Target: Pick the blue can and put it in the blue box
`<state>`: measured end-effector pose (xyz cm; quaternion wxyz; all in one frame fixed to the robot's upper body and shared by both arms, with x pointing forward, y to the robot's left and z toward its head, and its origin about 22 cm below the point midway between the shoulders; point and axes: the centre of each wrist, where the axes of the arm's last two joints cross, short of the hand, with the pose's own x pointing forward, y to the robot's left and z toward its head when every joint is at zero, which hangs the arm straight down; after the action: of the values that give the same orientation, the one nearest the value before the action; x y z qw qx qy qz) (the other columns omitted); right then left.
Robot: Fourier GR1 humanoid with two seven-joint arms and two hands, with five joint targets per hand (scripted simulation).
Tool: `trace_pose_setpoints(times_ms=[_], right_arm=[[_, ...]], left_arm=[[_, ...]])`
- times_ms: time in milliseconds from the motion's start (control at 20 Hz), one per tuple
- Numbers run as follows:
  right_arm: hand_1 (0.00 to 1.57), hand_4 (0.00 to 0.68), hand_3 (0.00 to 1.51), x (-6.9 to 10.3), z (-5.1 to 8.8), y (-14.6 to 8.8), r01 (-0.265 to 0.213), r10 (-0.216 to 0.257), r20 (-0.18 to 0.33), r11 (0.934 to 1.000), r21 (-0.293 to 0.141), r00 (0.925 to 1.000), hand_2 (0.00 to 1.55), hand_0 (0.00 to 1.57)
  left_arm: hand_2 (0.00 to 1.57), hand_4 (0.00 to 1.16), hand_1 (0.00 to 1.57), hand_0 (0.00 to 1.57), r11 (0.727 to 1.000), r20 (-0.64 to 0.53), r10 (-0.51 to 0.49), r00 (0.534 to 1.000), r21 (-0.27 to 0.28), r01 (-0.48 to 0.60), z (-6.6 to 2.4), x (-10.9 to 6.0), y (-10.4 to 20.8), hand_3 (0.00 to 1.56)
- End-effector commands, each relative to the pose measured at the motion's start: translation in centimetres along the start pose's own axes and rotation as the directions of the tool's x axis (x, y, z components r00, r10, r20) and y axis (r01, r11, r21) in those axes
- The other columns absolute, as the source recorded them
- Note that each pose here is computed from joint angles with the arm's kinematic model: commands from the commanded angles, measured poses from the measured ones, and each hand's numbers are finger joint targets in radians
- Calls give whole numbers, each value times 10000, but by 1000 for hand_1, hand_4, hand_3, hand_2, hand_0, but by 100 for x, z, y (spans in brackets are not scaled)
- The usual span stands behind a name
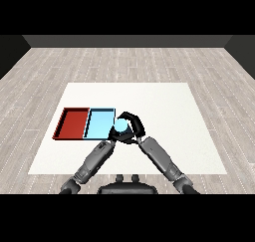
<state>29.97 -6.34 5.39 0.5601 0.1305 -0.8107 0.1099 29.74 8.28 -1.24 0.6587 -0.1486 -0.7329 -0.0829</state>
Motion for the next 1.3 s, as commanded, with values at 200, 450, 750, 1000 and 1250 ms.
trace_pose_setpoints(times_ms=[200,450,750,1000,1250], right_arm=[[1490,571,1408,-104,41,58,469,-469,35,9989,71,9989,1460,1490],[1476,559,1399,79,-62,67,453,-454,42,9986,259,9990,1457,1476],[1483,587,1408,131,74,116,660,-663,107,9975,266,9977,1461,1483],[1470,584,1403,-43,119,86,740,-743,124,9970,213,9972,1453,1470],[1438,520,1393,56,-38,37,1343,-1343,-220,9909,-16,9907,1434,1438]], left_arm=[[0,0,0,0,9912,-750,-1189,9901,488,1227,-56,101,-259,0],[0,0,0,0,9719,-442,-2288,9725,468,2308,-293,263,-84,0],[789,641,776,776,9808,-167,-1469,9890,1273,1478,-156,210,-93,205],[745,651,701,701,9789,-321,-1471,9886,1387,1501,-115,111,-130,340],[1563,643,1571,1571,9817,592,-569,9966,1848,451,-159,90,-16,1433]])
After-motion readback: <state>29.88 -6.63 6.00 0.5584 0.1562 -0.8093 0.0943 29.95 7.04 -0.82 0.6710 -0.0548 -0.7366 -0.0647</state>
